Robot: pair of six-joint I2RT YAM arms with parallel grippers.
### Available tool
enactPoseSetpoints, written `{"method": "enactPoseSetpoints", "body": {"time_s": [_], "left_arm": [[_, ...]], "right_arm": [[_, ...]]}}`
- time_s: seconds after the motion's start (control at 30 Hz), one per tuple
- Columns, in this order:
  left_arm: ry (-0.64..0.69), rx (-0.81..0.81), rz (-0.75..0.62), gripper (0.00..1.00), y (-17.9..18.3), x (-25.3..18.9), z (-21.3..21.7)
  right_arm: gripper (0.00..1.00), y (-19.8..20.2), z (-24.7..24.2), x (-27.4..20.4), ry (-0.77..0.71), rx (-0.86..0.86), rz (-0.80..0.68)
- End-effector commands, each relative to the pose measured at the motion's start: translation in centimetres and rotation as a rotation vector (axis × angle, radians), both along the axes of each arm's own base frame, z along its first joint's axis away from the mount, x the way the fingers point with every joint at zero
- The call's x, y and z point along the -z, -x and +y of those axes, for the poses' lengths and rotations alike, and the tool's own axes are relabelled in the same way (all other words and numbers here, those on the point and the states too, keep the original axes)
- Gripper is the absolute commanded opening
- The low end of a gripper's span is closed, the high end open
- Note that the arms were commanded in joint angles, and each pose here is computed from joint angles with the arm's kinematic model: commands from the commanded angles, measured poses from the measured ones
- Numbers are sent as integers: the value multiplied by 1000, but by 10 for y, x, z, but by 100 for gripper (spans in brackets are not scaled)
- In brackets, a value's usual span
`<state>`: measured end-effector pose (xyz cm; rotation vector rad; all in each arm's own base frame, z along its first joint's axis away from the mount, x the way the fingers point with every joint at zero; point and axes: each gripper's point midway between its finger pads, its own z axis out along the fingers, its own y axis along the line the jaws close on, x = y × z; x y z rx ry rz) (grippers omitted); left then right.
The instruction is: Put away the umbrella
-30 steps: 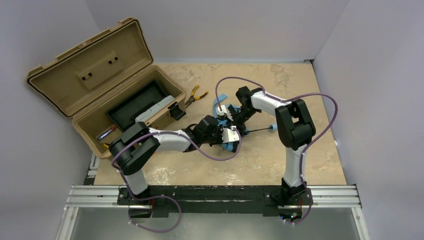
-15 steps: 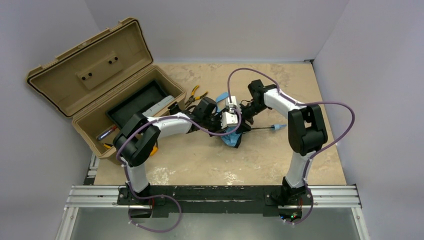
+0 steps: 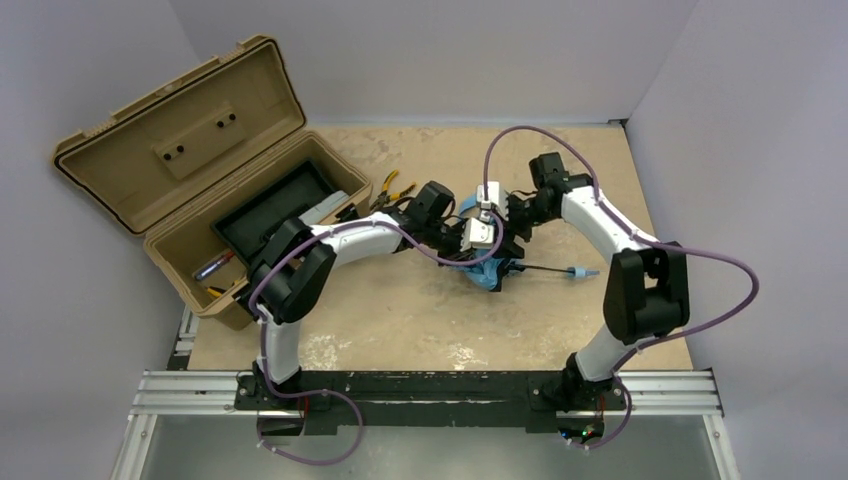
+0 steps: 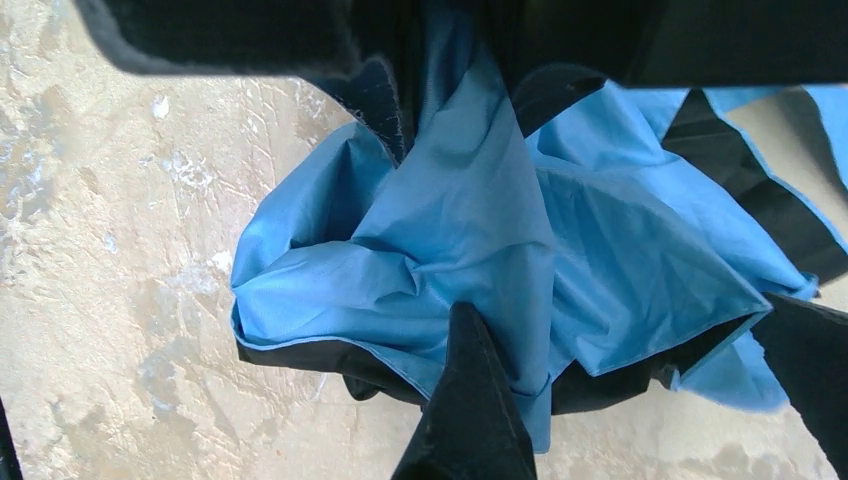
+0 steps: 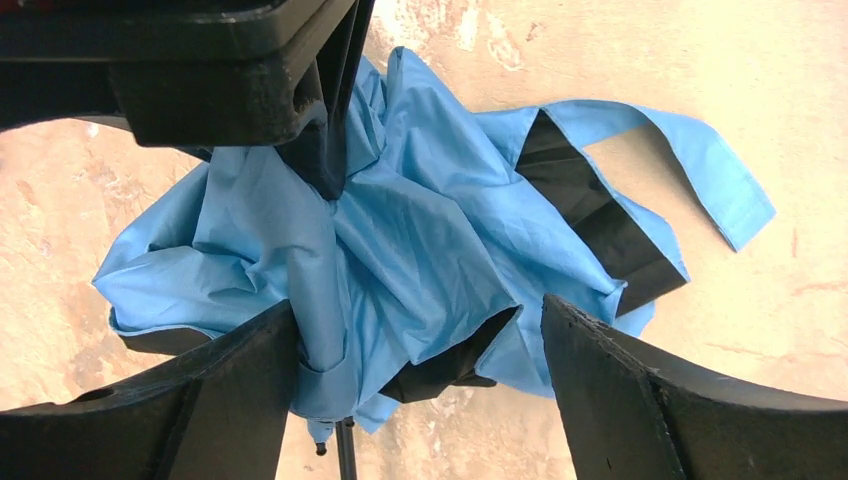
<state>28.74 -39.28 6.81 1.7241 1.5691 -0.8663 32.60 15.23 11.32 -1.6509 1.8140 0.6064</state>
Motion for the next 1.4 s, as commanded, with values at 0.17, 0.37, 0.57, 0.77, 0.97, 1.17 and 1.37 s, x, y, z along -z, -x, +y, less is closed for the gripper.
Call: {"method": "enactPoseSetpoints", "body": {"time_s": [0.17,0.37,0.57,0.77,0.97,1.17,1.37], "left_arm": [[-331,-305,331,0,31,93,105],[-348,-283,214,0,32,100,106],[-392,-264,268,0,38,109,107],[-448,-266,372,0,45,118,109],[-454,-304,508,0,49,117,106],[-427,-334,630,0,42,104,92],[-451,-372,830,0,48,104,82]], "right_arm": [[98,8,23,13,-212,-116,146],[99,-38,3,39,-77,162,16],[99,-24,16,-4,-213,12,-41],[99,6,20,-67,-277,-177,-251],[99,36,17,-85,-253,-324,-455],[99,57,30,-46,-172,-419,-476],[99,42,41,-25,-62,-359,-571]]}}
